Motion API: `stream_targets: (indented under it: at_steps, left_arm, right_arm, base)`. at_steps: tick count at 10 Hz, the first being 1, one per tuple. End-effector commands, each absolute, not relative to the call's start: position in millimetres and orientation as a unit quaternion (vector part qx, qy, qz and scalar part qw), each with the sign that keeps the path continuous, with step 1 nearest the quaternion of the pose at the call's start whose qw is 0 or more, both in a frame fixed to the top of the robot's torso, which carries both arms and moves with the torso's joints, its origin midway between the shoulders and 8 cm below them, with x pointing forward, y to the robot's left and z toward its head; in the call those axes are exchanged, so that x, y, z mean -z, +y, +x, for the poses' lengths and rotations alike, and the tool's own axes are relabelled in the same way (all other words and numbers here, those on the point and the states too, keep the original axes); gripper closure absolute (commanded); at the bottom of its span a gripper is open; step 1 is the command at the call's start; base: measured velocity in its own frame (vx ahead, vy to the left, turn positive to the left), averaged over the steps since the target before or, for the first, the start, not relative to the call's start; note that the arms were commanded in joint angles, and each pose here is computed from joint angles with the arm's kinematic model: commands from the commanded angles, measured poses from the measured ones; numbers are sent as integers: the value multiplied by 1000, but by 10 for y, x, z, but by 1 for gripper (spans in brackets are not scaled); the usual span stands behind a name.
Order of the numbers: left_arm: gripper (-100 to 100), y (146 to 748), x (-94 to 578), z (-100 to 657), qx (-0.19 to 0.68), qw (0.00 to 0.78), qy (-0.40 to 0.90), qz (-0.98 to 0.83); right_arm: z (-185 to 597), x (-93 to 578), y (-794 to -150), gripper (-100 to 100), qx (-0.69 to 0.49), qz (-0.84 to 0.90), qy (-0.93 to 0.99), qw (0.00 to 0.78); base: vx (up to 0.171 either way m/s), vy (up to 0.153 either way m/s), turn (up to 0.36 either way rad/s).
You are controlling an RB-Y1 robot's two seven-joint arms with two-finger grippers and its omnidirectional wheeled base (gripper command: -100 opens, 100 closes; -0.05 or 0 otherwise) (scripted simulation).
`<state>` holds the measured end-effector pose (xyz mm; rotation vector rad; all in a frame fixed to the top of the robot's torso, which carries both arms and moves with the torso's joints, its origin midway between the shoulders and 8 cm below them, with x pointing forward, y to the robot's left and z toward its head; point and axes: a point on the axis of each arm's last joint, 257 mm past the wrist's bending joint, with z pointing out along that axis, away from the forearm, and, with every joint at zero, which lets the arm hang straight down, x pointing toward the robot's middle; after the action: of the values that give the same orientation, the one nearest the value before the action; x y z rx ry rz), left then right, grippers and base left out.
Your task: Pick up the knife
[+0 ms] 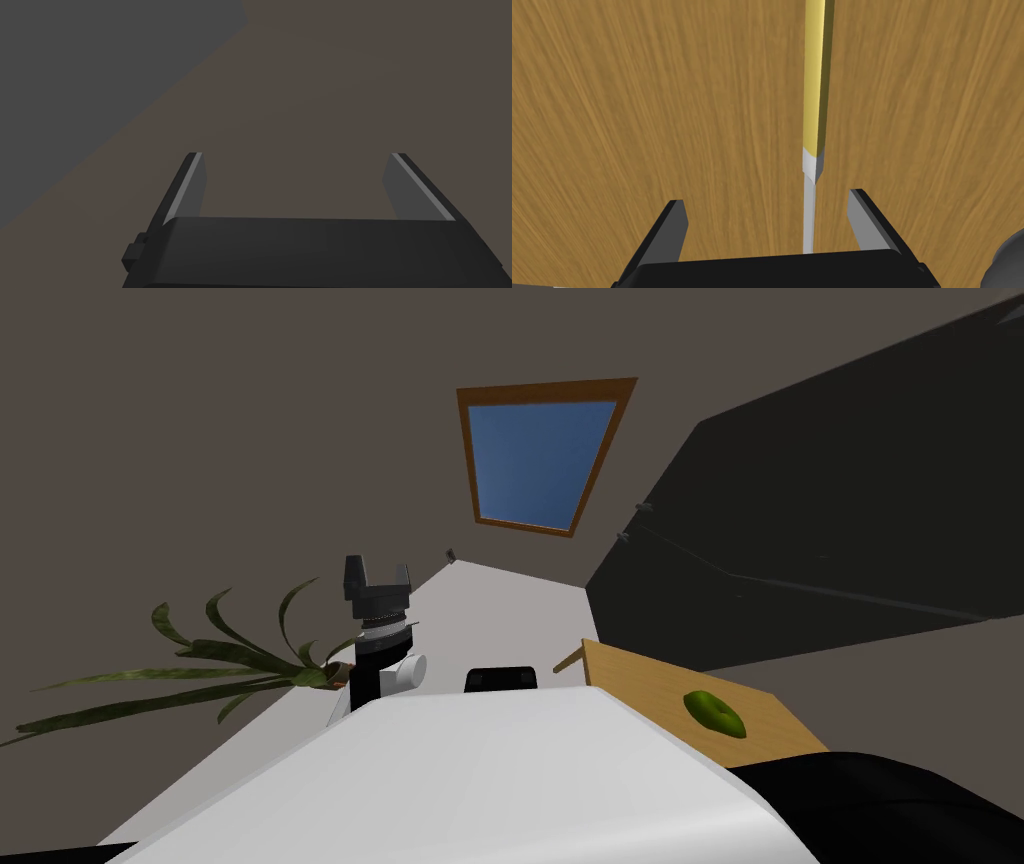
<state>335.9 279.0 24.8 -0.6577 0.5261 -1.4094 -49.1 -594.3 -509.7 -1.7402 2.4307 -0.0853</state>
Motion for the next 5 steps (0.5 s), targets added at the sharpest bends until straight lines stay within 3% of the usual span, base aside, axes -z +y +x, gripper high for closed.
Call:
stream_targets:
  at_steps: [1,4,5]
  left_arm:
    - [0,2790,-248,3359,628,682,234,-293]
    - [0,2790,-248,3359,628,682,234,-293]
    - [0,2790,-248,3359,628,682,234,-293]
  right_arm:
    - [-131,5032,-6137,-100,58,-587,804,74]
    - [-218,5152,-5956,-100,29,-590,804,67]
    - [155,5053,-6131,-100,61,-597,797,70]
  base:
    - [-79,-36,-52]
    - [-37,-16,0]
    - [-52,-10,-55]
